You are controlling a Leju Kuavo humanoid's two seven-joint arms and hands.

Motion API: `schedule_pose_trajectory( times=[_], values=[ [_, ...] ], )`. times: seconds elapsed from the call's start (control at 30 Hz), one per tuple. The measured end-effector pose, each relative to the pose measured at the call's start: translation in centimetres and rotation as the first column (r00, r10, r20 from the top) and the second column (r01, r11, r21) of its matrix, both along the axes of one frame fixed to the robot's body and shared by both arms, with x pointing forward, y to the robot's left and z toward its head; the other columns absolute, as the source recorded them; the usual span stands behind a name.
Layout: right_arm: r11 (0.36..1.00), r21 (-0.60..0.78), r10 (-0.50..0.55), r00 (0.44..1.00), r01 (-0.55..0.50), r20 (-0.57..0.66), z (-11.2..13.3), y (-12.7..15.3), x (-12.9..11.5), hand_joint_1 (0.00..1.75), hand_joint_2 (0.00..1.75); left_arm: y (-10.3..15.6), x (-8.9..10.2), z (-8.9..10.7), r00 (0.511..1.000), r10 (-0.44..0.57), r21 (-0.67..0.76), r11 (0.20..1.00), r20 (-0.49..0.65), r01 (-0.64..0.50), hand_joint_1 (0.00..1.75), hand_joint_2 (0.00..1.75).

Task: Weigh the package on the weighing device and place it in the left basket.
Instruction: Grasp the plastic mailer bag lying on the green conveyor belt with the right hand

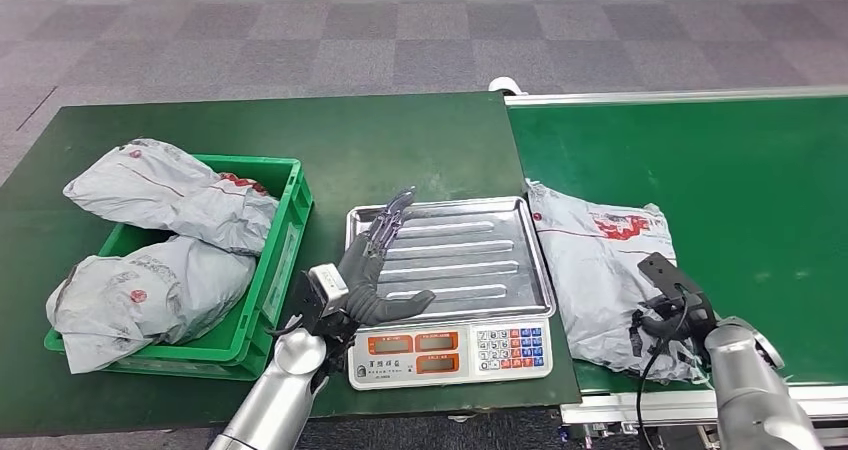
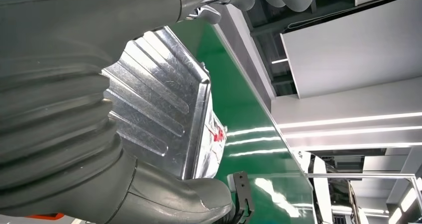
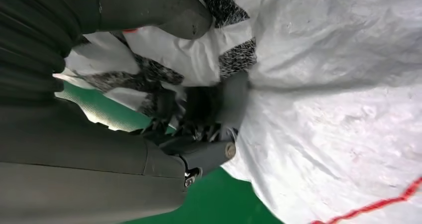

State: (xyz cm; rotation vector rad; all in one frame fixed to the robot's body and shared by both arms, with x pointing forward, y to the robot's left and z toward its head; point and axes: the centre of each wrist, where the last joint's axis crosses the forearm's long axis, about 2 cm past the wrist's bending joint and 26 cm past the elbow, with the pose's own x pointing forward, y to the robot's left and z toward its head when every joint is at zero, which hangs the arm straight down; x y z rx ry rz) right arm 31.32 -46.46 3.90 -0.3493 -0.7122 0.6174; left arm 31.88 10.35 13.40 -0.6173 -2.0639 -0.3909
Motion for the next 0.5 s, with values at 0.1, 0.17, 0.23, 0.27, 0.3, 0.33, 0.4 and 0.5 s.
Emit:
schedule_pose_trajectory(
  times=[0.1,0.17,0.23,0.27,0.3,0.33,0.4,0.5],
  values=[
    [0.996,0.088,0.002,0.996,-0.009,0.084,-0.6,0.1,-0.7,1.75,1.75,0.0,0.0,0.0,1.0,-0.002,-0.003,1.0,0.0,0.002,0.0,1.75],
    [0.985,0.172,-0.011,0.986,-0.019,0.169,-1.1,0.1,-1.3,1.75,1.75,0.0,0.0,0.0,1.0,-0.004,-0.005,1.0,0.001,0.004,0.0,1.75],
    [0.967,0.254,-0.039,0.964,-0.031,0.264,-1.6,0.0,-2.0,1.75,1.75,0.0,0.1,0.0,1.0,-0.006,-0.006,1.0,0.001,0.006,0.0,1.75],
    [0.957,0.289,-0.058,0.948,-0.036,0.312,-1.7,0.0,-2.3,1.75,1.75,-0.1,0.1,0.0,1.0,-0.009,-0.006,1.0,0.002,0.009,0.0,1.75],
    [0.946,0.322,-0.082,0.929,-0.042,0.361,-1.9,-0.1,-2.5,1.75,1.75,-0.1,0.1,0.0,1.0,-0.011,-0.007,1.0,0.002,0.011,0.0,1.75],
    [0.936,0.348,-0.106,0.907,-0.047,0.407,-1.9,-0.1,-2.7,1.75,1.75,-0.1,0.2,0.0,1.0,-0.013,-0.007,1.0,0.003,0.013,0.0,1.75],
    [0.922,0.382,-0.143,0.869,-0.057,0.474,-2.0,-0.3,-3.0,1.75,1.75,-0.3,0.3,0.1,1.0,-0.017,-0.008,1.0,0.005,0.017,0.0,1.75],
    [0.917,0.394,-0.162,0.851,-0.058,0.5,-2.1,-0.3,-3.3,1.75,1.75,-0.4,0.4,0.1,1.0,-0.019,-0.007,1.0,0.002,0.019,0.0,1.75]
  ],
)
